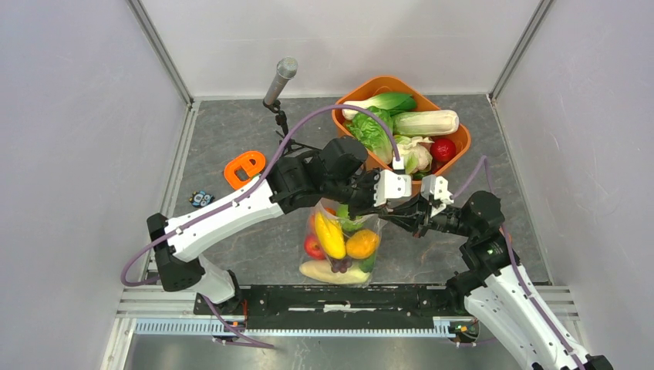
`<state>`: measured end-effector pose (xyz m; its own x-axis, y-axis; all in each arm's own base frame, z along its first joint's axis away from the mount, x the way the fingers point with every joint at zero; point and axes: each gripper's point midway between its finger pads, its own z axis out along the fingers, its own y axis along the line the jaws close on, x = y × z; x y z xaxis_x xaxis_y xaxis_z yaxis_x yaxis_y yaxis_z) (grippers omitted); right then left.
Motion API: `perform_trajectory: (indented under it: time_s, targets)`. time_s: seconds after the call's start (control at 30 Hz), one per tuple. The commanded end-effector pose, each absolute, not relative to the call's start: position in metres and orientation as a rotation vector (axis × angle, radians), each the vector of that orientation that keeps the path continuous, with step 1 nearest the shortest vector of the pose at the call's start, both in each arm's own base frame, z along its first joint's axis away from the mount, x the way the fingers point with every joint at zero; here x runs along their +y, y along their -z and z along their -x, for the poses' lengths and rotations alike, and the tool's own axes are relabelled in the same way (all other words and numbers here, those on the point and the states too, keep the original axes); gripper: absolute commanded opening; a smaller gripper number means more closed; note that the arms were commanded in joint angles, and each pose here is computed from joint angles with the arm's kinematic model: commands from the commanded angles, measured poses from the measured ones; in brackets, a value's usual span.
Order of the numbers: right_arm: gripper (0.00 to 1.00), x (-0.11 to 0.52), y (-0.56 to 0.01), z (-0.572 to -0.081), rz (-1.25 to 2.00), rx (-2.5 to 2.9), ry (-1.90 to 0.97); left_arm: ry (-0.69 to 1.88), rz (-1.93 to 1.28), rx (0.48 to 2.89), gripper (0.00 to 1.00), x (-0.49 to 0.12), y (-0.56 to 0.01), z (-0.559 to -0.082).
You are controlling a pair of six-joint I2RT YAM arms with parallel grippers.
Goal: Place the food in the zip-top bag and seal the zipper
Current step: Zip the zipper food storage bag at the center of the board.
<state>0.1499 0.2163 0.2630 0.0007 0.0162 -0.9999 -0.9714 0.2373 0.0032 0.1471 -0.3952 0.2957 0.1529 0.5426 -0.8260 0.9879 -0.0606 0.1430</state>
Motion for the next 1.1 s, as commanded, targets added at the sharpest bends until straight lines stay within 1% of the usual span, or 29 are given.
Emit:
perform_trajectory:
  time_s: [0.0,0.17,0.3,0.73,0.87,1.0,1.03,1.07]
  targets:
    - [0.0,0.215,-0.282,-0.147,1.028,1.226,-1.0,0.666,-1.651,1.48,0.1,-0.372,-0.312,-0.16]
    - [0.0,0.214,-0.283,-0.145,1.034,1.218,-1.001,0.63,-1.641,1.513,0.1,-0.365,-0.308,-0.163]
    - [0.0,0.214,-0.282,-0.145,1.035,1.219,-1.0,0.606,-1.623,1.518,0.08,-0.361,-0.312,-0.166]
    - [0.0,0.211,-0.284,-0.146,1.012,1.206,-0.964,0.49,-1.547,1.576,0.08,-0.325,-0.312,-0.171]
    - [0.0,0.21,-0.286,-0.146,0.993,1.187,-0.967,0.517,-1.507,1.562,0.06,-0.317,-0.323,-0.165]
    - [0.0,0.214,-0.291,-0.139,1.01,1.153,-1.011,0.632,-1.485,1.503,0.02,-0.323,-0.338,-0.15]
    - [0.01,0.215,-0.292,-0.138,1.016,1.15,-1.022,0.668,-1.494,1.49,0.02,-0.326,-0.341,-0.146]
    - [0.06,0.215,-0.293,-0.139,1.018,1.152,-1.027,0.708,-1.509,1.477,0.02,-0.33,-0.342,-0.14]
